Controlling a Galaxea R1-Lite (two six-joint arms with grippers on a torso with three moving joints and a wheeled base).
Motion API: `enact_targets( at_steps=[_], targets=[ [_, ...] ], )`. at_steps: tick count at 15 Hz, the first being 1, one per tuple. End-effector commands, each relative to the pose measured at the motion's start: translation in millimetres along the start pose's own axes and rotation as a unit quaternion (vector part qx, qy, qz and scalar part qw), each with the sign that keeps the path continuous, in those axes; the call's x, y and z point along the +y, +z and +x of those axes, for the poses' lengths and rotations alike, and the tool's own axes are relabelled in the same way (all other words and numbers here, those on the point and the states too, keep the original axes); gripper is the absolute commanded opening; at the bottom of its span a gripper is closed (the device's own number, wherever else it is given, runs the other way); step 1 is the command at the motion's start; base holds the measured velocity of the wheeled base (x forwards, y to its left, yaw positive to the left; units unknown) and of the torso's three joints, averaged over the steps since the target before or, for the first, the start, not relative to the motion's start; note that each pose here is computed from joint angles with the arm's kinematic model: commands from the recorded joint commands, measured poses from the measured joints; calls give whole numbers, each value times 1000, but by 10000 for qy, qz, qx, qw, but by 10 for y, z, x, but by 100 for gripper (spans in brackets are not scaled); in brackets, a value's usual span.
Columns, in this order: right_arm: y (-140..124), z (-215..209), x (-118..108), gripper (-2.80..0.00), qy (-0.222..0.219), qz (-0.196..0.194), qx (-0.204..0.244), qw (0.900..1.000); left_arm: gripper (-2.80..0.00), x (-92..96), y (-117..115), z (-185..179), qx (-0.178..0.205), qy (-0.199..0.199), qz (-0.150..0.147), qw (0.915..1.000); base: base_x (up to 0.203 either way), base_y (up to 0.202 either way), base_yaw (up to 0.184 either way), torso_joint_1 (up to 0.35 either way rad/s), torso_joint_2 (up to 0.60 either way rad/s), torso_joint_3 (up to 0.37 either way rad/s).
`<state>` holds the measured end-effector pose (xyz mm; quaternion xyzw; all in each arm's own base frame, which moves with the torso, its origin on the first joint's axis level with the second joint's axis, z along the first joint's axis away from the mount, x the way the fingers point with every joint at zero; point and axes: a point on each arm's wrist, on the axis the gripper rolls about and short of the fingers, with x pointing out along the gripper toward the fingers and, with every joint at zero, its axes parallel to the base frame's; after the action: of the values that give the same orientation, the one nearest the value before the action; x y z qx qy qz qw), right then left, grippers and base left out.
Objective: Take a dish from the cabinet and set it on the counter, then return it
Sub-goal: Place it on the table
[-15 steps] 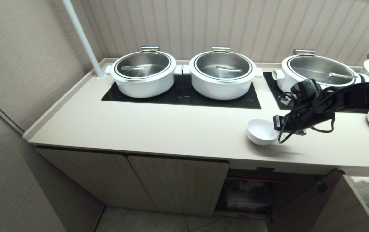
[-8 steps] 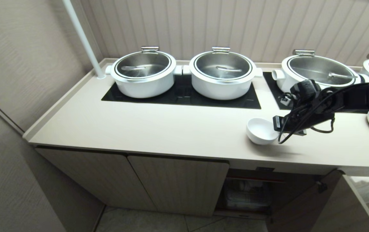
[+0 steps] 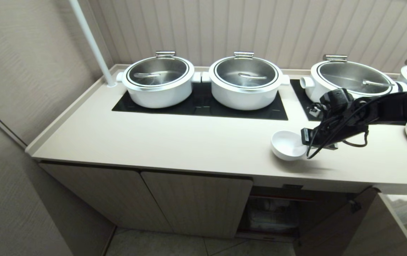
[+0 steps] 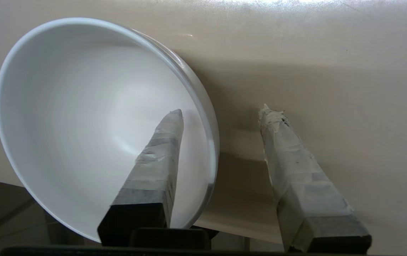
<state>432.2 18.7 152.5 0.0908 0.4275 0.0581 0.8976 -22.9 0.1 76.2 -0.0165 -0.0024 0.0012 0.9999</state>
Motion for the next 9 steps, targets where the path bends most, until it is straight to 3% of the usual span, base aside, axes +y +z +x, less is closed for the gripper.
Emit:
enact_targets(
  at_steps=[1, 9],
  targets=[
    [7, -12, 5, 0, 14, -4, -18, 10000, -280, 0, -2, 1, -5, 2, -4, 10000, 0, 0, 0, 0, 0, 0],
    [54, -58, 33, 0, 49, -69, -246, 9997, -280, 0, 1, 0, -6, 2, -4, 10000, 0, 0, 0, 0, 0, 0]
  ],
)
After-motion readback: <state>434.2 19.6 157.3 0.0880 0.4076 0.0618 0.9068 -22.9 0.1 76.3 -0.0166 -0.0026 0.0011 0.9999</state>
